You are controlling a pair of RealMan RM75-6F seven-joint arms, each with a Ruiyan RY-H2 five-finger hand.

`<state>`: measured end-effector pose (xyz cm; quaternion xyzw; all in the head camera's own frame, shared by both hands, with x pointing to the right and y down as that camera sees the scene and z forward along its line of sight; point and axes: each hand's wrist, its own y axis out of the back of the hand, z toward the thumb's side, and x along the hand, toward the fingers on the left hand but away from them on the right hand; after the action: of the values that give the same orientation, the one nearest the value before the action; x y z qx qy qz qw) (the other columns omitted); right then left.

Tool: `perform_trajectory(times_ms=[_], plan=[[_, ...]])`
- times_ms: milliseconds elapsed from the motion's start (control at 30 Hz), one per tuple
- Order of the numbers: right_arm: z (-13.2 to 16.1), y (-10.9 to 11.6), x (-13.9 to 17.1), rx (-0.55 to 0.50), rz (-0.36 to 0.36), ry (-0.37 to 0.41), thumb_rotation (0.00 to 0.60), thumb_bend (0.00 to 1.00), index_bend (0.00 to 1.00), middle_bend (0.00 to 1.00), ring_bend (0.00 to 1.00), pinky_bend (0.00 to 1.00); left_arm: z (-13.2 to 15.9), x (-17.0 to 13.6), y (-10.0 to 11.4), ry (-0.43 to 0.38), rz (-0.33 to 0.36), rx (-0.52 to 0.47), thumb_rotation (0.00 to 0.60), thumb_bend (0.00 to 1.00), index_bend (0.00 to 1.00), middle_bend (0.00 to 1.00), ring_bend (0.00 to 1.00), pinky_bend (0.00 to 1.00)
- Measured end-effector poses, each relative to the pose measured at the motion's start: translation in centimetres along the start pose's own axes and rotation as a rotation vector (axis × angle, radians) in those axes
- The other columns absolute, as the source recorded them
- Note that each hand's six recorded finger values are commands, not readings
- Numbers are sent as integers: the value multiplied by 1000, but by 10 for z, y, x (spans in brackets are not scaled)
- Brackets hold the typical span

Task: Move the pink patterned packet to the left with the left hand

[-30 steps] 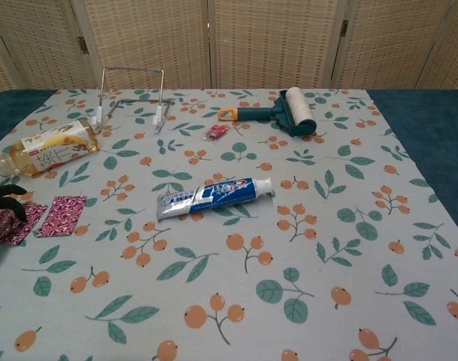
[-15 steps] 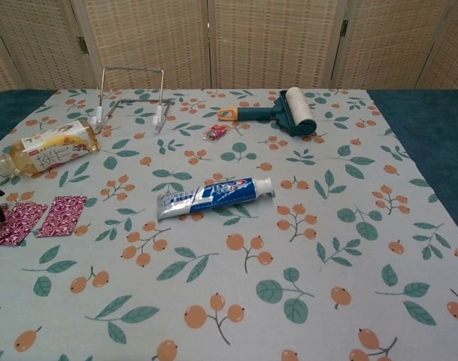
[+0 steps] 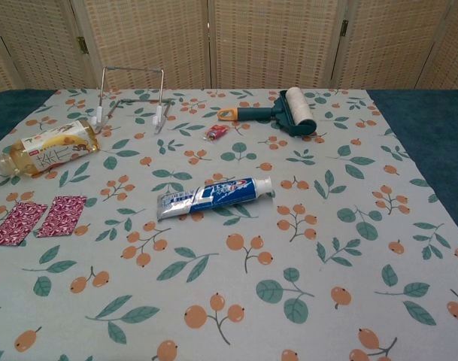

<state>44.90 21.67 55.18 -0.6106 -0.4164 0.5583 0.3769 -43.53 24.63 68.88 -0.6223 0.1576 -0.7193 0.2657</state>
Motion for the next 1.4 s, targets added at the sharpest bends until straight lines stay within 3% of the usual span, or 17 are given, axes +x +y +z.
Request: perform_trajectory(times_ms=[200, 533, 1400], plan=[[0, 1, 1, 1, -1, 1, 600, 495, 0, 0, 0, 0, 17, -4, 8, -56, 38, 6, 408, 794, 241, 0, 0, 0], [-4, 0, 4, -2, 2, -13, 600, 495, 0, 0, 0, 0, 34, 0, 2, -92, 11, 26, 404, 794, 241, 0, 0, 0], [-4, 0, 4, -7, -3, -7, 600, 495, 0, 0, 0, 0, 14, -18, -7, -29, -35, -11, 408, 794, 238, 0, 0, 0]])
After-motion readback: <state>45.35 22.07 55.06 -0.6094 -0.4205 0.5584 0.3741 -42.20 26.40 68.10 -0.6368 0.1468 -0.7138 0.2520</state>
